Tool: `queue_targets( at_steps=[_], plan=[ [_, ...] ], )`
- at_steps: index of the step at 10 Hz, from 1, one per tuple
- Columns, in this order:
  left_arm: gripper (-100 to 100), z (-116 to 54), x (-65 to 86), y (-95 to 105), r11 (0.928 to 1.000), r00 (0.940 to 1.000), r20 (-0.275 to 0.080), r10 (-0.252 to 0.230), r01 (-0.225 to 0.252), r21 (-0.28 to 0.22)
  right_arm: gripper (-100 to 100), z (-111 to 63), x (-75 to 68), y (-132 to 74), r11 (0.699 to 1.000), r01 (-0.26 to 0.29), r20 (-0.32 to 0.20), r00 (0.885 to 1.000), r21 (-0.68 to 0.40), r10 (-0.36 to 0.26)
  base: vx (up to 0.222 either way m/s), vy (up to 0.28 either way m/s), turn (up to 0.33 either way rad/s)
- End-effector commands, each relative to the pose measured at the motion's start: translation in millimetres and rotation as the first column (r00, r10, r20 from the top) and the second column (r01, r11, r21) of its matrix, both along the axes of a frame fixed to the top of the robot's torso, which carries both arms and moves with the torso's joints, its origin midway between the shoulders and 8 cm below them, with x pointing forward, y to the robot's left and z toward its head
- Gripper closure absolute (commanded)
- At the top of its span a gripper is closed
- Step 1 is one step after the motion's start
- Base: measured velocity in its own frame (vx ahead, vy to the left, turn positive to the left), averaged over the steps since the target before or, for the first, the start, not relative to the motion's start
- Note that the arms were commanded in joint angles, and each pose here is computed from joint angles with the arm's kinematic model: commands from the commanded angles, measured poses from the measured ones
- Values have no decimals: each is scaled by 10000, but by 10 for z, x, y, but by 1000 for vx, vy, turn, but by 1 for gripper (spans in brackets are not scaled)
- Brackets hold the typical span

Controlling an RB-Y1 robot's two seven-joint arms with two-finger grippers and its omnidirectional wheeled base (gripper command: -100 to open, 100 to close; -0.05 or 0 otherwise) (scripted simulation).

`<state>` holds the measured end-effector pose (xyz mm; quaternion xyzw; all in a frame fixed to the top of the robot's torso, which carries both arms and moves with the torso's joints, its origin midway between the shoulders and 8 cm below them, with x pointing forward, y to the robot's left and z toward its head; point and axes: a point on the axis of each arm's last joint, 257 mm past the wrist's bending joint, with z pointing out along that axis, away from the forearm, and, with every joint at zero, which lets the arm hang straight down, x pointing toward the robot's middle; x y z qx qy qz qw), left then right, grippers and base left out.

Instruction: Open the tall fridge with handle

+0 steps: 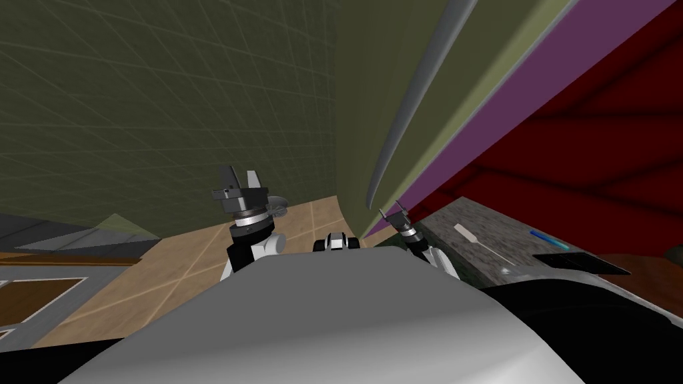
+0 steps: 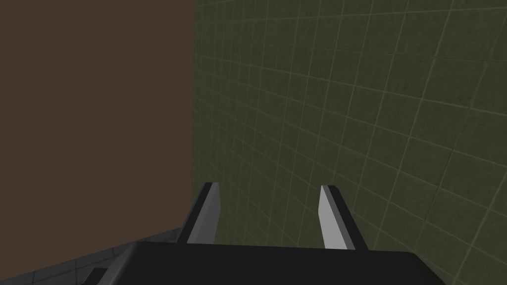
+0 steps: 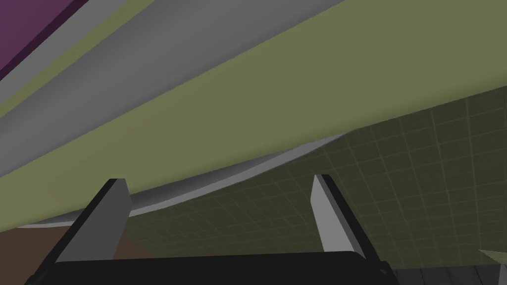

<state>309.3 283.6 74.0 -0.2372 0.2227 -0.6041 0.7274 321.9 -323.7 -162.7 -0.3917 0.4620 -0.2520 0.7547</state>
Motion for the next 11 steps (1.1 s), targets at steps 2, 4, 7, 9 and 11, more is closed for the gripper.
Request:
queue_targets(
  at_steps=[2,4,7,9,11],
  plan=[
    [0,0,0,0,10000,10000,0,0,0,0,-100,-239,-45,-35,9948,434,-101,9990,-923,-445,45,39,-16],
    [0,0,0,0,10000,10000,0,0,0,0,-100,-381,-82,-23,9891,744,-115,9970,-1272,-765,42,53,-19],
    [0,0,0,0,10000,10000,0,0,0,1,-100,-534,-120,50,9846,1231,-99,9921,-1238,-1253,41,38,-30],
    [0,0,0,0,10000,10000,0,0,0,1,-100,-562,-126,81,9842,1377,-91,9902,-1112,-1396,8,18,2],
    [0,0,0,0,10000,10000,0,0,0,1,-100,-462,-128,42,9823,1482,178,9890,-1144,-1471,-14,12,-27]
  ],
)
